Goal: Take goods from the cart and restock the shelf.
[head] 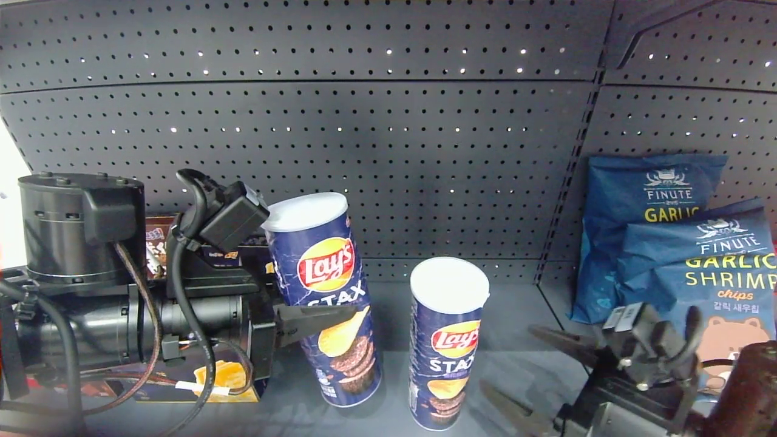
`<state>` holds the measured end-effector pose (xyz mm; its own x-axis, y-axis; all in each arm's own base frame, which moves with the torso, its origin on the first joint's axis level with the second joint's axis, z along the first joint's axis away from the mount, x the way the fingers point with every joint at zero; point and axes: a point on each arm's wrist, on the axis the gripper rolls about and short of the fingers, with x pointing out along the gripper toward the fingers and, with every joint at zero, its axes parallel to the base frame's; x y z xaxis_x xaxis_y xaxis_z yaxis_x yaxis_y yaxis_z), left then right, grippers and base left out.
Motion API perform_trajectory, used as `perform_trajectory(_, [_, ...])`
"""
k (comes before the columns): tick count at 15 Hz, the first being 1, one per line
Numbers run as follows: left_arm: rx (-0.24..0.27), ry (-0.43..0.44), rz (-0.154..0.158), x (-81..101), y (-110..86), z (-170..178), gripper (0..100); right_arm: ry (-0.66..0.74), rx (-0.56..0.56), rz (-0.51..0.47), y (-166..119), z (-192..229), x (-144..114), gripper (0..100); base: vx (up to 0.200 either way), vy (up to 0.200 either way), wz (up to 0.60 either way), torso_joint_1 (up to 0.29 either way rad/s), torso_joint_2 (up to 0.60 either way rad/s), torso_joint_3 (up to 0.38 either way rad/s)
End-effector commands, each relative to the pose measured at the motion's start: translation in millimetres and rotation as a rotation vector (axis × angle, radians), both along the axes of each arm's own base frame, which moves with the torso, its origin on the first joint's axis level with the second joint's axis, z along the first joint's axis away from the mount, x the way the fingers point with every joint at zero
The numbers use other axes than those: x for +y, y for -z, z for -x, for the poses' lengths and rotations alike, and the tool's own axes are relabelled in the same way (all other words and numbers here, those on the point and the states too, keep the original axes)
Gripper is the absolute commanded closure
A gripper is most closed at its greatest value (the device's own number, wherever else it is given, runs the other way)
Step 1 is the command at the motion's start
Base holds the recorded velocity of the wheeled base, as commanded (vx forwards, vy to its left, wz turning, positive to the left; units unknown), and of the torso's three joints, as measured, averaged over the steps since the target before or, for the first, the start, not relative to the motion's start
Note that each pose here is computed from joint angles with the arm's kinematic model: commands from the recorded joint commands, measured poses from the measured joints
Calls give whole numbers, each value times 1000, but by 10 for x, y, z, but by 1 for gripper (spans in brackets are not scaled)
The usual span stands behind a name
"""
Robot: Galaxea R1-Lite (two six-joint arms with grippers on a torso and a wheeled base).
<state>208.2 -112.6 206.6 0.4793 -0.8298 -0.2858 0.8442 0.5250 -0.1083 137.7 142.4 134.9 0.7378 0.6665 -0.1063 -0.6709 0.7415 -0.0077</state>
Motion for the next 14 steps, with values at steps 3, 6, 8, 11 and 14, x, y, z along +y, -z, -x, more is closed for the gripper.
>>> perform_trajectory(3, [-10, -16, -1, 9, -20, 1, 100, 350, -105, -40, -117, 420, -955, 0, 0, 0, 0, 0, 0, 0])
perform_trajectory(6, [-27, -49, -5, 17, -55, -5, 100, 588, -77, -6, 18, 893, -1313, 0, 0, 0, 0, 0, 0, 0])
perform_trajectory(8, [-40, -59, -4, 43, -82, 59, 100, 762, -55, 20, 201, 1171, -1435, 0, 0, 0, 0, 0, 0, 0])
perform_trajectory(11, [-42, -62, -4, 48, -87, 69, 100, 852, -47, 35, 525, 1540, -1486, 0, 0, 0, 0, 0, 0, 0])
perform_trajectory(14, [-50, -61, -1, 60, -105, 96, 100, 851, -72, -19, 513, 1542, -1484, 0, 0, 0, 0, 0, 0, 0])
